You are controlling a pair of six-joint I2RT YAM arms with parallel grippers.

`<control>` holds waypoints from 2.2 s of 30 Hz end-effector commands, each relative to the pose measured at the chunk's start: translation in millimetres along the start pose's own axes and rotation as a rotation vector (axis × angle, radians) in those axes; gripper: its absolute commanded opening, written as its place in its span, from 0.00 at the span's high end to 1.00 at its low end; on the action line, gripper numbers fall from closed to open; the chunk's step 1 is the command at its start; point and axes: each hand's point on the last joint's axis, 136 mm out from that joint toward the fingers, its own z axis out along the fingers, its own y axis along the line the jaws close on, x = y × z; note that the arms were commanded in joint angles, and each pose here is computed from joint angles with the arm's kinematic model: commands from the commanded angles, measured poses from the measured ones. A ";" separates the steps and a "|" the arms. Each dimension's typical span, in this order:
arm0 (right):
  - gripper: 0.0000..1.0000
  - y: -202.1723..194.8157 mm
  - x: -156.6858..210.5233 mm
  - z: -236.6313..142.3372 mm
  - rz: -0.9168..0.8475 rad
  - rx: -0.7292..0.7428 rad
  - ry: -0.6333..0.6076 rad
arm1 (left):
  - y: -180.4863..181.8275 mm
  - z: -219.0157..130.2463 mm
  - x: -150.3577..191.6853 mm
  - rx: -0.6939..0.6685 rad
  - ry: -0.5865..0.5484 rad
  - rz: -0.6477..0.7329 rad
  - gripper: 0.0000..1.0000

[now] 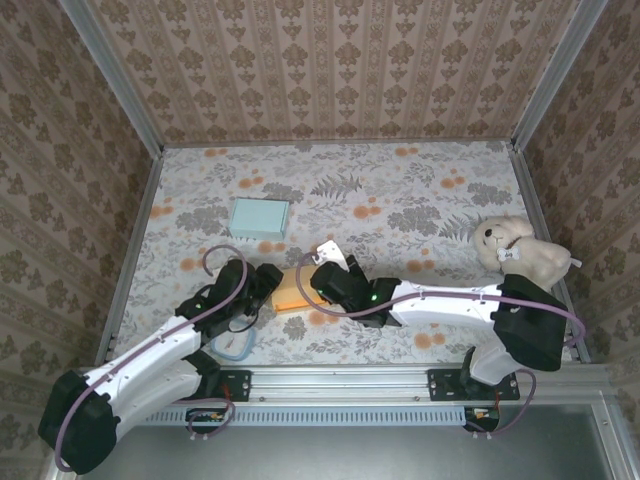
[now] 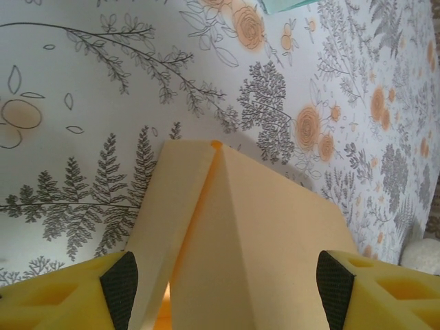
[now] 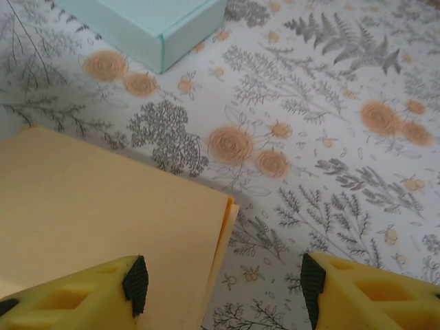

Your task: Fold the paper box

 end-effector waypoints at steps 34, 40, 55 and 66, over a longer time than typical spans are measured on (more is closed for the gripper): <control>0.36 -24.5 67.3 29.2 0.204 -0.041 0.073 | 19.4 64.4 20.5 -0.154 0.099 0.152 0.37; 0.36 -42.9 47.9 6.4 0.281 -0.087 -0.002 | -18.8 75.2 12.2 -0.103 0.077 0.353 0.36; 0.32 -89.1 53.5 -3.6 0.447 -0.013 -0.077 | -96.8 114.4 51.8 0.068 0.140 0.756 0.36; 0.25 -96.6 77.4 8.2 0.455 0.025 -0.059 | -111.5 103.9 38.6 0.071 0.015 0.902 0.36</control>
